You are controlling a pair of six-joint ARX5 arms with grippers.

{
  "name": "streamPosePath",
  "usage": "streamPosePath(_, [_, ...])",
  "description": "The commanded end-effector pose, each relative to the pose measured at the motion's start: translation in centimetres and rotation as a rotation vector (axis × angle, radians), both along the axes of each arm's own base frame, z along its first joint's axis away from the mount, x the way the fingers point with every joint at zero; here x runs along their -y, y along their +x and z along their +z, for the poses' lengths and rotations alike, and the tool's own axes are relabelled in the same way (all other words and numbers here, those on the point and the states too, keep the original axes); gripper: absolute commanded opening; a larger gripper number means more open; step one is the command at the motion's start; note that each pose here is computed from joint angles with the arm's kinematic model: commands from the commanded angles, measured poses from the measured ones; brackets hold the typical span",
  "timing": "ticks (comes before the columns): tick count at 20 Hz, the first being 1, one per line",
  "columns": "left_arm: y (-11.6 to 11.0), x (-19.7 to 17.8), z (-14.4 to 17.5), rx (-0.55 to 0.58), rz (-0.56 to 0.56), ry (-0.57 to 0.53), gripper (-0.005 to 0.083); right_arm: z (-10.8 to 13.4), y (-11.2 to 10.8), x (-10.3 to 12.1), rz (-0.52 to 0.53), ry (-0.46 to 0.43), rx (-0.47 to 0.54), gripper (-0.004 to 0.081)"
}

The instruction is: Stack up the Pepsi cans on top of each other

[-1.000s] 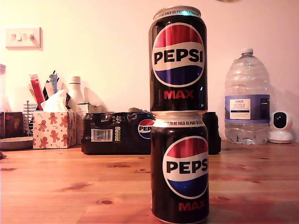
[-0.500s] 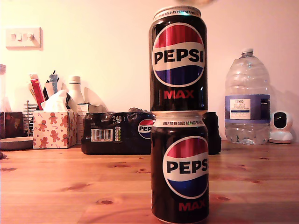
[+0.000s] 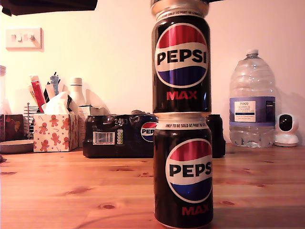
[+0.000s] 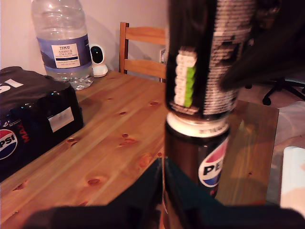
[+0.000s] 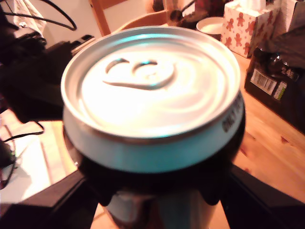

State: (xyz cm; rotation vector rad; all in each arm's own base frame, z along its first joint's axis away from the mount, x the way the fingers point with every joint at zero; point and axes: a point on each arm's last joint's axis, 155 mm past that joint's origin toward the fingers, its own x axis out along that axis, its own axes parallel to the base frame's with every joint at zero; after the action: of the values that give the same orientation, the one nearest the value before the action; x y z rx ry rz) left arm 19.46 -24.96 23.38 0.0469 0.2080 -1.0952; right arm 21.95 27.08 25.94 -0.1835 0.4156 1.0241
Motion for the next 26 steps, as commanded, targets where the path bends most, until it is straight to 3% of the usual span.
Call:
streamPosePath(1, [0.1, 0.0, -0.4, -0.011, 0.003, 0.001, -0.0019, 2.1, 0.1, -0.3, 0.006, 0.034, 0.043, 0.0187])
streamPosePath(14, [0.1, 0.0, -0.4, 0.001, 0.001, 0.007, -0.0019, 0.9, -1.5, -0.9, 0.057, -0.009, 0.018, 0.0187])
streamPosePath(26, [0.0, 0.0, -0.4, 0.001, 0.000, 0.007, -0.0019, 0.0, -0.7, 0.0, -0.005, -0.059, 0.017, 0.0187])
